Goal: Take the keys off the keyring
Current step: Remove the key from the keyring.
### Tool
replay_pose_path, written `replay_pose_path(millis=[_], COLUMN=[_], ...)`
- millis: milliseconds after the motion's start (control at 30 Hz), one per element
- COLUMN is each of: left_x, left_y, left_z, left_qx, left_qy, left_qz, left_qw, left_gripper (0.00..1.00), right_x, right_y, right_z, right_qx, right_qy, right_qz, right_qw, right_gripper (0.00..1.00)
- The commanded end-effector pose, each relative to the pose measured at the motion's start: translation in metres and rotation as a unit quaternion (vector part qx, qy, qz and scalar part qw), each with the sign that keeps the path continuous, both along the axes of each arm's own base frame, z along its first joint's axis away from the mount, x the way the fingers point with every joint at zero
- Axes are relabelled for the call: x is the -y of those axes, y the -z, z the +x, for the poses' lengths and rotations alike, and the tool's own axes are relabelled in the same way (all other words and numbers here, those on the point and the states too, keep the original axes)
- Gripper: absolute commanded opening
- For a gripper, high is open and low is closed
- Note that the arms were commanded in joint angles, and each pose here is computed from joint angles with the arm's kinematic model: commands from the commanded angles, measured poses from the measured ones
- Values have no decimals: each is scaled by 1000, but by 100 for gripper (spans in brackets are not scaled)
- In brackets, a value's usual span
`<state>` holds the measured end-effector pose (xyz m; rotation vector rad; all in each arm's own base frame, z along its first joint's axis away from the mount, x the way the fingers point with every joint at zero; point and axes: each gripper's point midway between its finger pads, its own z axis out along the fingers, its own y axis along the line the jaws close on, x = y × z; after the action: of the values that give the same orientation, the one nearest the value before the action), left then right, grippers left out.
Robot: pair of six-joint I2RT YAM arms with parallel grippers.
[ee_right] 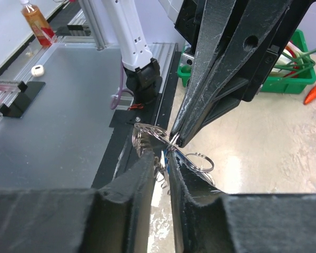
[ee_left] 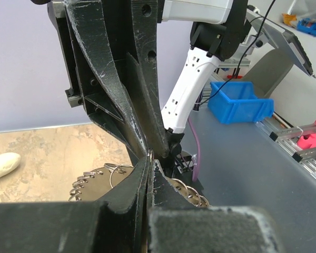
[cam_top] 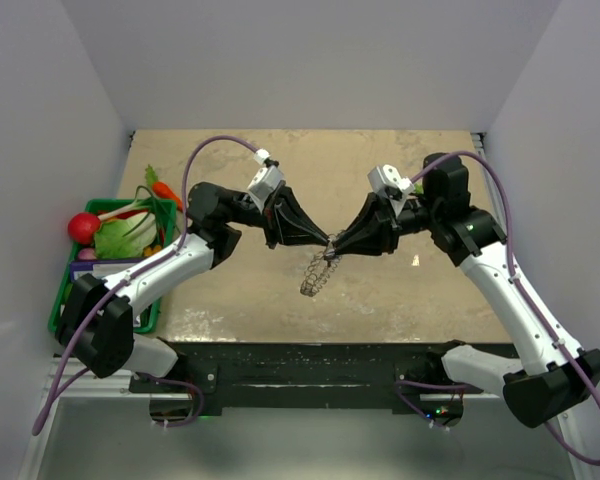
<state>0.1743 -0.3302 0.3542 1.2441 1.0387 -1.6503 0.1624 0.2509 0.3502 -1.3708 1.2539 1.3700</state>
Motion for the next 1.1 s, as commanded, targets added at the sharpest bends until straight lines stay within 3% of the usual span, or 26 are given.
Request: replay_pose_path(millis=[0, 100, 433, 533, 633, 733, 1000, 1067], left_x=[-2, 0, 1, 2, 0, -3, -6, -5], left_y=[-11, -10, -6, -5, -4, -4, -5, -12], left_z=[2, 3, 7, 10, 13, 15, 18, 26], left_qx=[14, 11, 8, 6, 9, 13, 18, 50], left_qy=[-14, -16, -21, -26, -31, -37, -42, -56], left_qz=[-22, -22, -15, -7, -4, -2, 9, 9], left_qw=[1000, 1000, 1000, 1000, 999, 999, 999, 997], left_gripper=[0, 0, 0, 11, 13, 25, 40, 41], right_x=[0, 0, -3, -1, 0, 1, 1, 1], right_y=[-14, -15, -13, -14, -14, -13, -2, 3], right_z=[-4, -4, -1, -1, -3, -4, 0, 0], right_qx=[13, 12, -7, -12, -16, -20, -37, -43], right_qy=[-18, -19, -21, -23, -24, -22, -7, -6], right_qz=[15, 18, 19, 19, 18, 16, 5, 0], right_qw=[1000, 1000, 1000, 999, 999, 999, 999, 999], right_gripper=[17, 0, 0, 0, 0, 0, 0, 0])
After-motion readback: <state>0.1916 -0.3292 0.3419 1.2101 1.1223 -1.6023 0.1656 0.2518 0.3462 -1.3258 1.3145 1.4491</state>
